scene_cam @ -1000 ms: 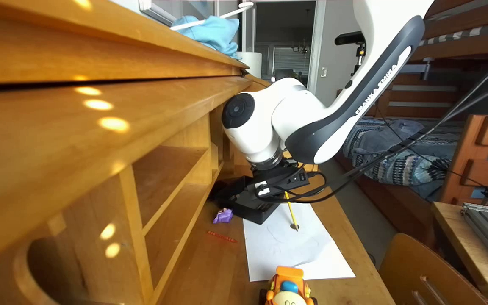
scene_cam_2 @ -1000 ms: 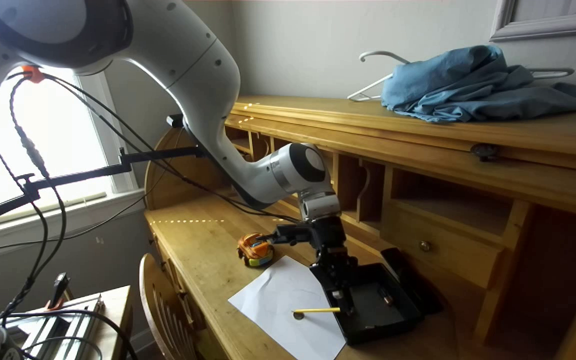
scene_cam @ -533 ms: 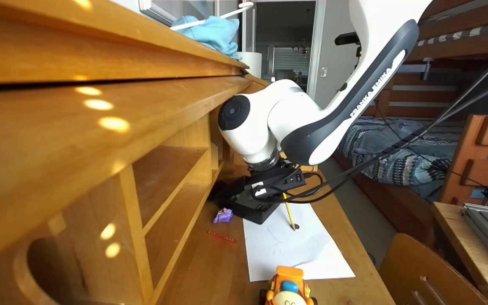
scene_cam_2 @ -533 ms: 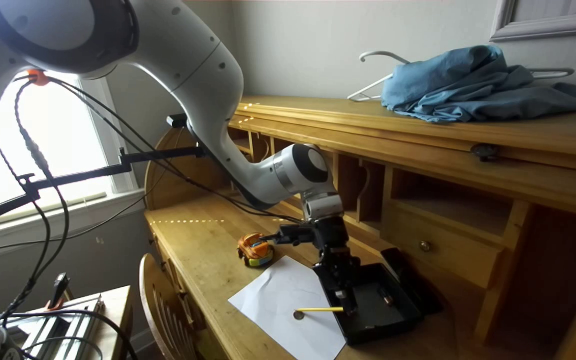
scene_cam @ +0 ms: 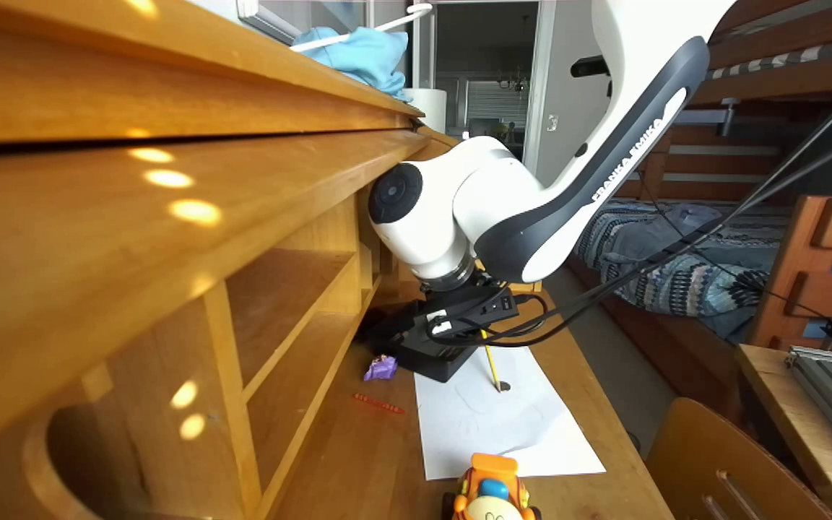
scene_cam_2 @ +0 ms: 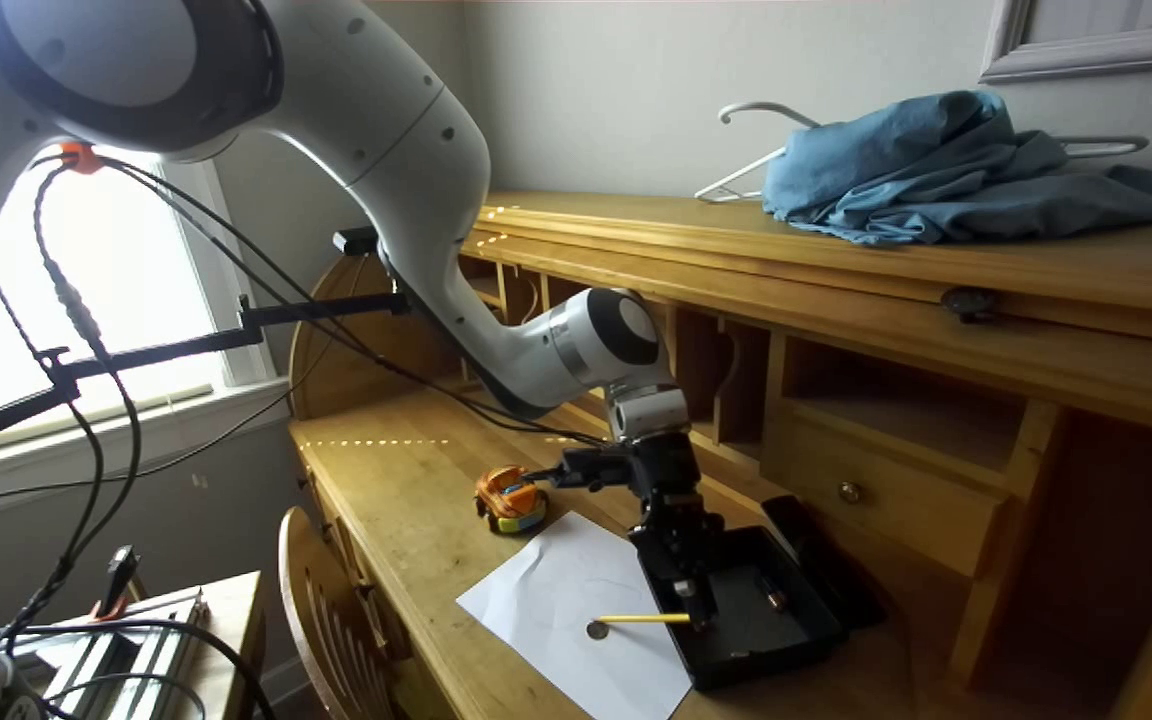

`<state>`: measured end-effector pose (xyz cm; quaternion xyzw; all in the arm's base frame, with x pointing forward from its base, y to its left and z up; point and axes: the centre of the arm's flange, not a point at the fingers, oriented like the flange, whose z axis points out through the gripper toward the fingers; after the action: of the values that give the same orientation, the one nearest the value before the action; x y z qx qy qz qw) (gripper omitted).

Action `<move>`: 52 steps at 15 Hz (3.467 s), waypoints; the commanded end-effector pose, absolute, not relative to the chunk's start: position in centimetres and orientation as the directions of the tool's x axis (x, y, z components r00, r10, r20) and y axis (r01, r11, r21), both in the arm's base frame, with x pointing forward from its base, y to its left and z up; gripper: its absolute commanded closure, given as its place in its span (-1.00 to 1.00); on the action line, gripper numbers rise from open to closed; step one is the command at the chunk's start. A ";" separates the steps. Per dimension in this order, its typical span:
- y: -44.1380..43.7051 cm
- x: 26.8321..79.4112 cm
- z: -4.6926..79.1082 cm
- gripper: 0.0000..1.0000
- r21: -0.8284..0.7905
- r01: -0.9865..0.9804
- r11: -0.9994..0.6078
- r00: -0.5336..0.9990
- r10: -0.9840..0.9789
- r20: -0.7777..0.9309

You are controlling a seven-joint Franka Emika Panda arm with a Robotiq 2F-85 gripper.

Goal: Use the pencil to draw around the coin

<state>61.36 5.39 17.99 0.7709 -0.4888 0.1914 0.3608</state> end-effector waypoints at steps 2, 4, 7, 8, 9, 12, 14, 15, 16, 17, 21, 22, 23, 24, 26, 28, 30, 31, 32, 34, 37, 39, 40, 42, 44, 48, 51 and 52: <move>5.5 62.4 17.9 0.96 0.355 -0.904 -0.239 0.425 -0.598 0.680; 5.4 62.5 17.9 0.96 0.355 -0.905 -0.235 0.422 -0.598 0.682; 5.2 62.6 17.9 0.96 0.353 -0.907 -0.229 0.417 -0.599 0.683; 5.2 62.7 17.9 0.96 0.353 -0.908 -0.227 0.416 -0.599 0.684; 5.1 62.7 17.9 0.96 0.352 -0.908 -0.226 0.415 -0.599 0.685; 4.8 62.7 17.9 0.96 0.349 -0.911 -0.218 0.407 -0.601 0.688; 4.6 62.8 18.0 0.96 0.346 -0.914 -0.210 0.400 -0.602 0.691; 4.5 62.8 18.0 0.96 0.345 -0.915 -0.207 0.397 -0.603 0.692; 4.4 62.8 18.0 0.96 0.344 -0.917 -0.202 0.394 -0.603 0.694; 4.3 62.8 18.0 0.96 0.343 -0.918 -0.198 0.390 -0.603 0.696; 3.9 62.8 18.1 0.96 0.339 -0.923 -0.183 0.378 -0.604 0.702; 3.8 62.8 18.2 0.96 0.339 -0.924 -0.179 0.375 -0.604 0.704; 3.7 62.8 18.2 0.96 0.339 -0.924 -0.175 0.373 -0.603 0.706; 3.6 62.9 18.3 0.96 0.338 -0.926 -0.170 0.369 -0.602 0.708; 3.4 62.9 18.3 0.96 0.337 -0.928 -0.162 0.363 -0.602 0.711; 3.3 63.0 18.3 0.96 0.336 -0.929 -0.157 0.359 -0.602 0.713; 3.1 63.0 18.3 0.96 0.335 -0.929 -0.154 0.357 -0.602 0.714; 3.1 63.0 18.3 0.96 0.336 -0.930 -0.153 0.357 -0.602 0.714; 3.0 63.0 18.3 0.96 0.336 -0.929 -0.152 0.357 -0.603 0.714; 3.0 63.0 18.2 0.96 0.338 -0.929 -0.150 0.357 -0.601 0.715; 2.9 62.9 18.2 0.96 0.342 -0.927 -0.151 0.361 -0.599 0.715; 2.9 62.8 18.2 0.96 0.346 -0.926 -0.153 0.366 -0.597 0.714; 2.9 62.8 18.2 0.96 0.348 -0.925 -0.154 0.368 -0.595 0.714; 2.9 62.7 18.3 0.96 0.350 -0.924 -0.157 0.371 -0.595 0.713; 2.9 62.6 18.3 0.96 0.350 -0.923 -0.158 0.372 -0.595 0.713; 2.8 62.4 18.4 0.96 0.354 -0.921 -0.161 0.377 -0.594 0.711; 2.8 62.0 18.6 0.96 0.357 -0.920 -0.163 0.380 -0.590 0.712; 2.8 62.0 18.6 0.96 0.360 -0.919 -0.161 0.382 -0.588 0.713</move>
<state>62.18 2.96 18.36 0.7362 -0.5222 0.1989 0.3818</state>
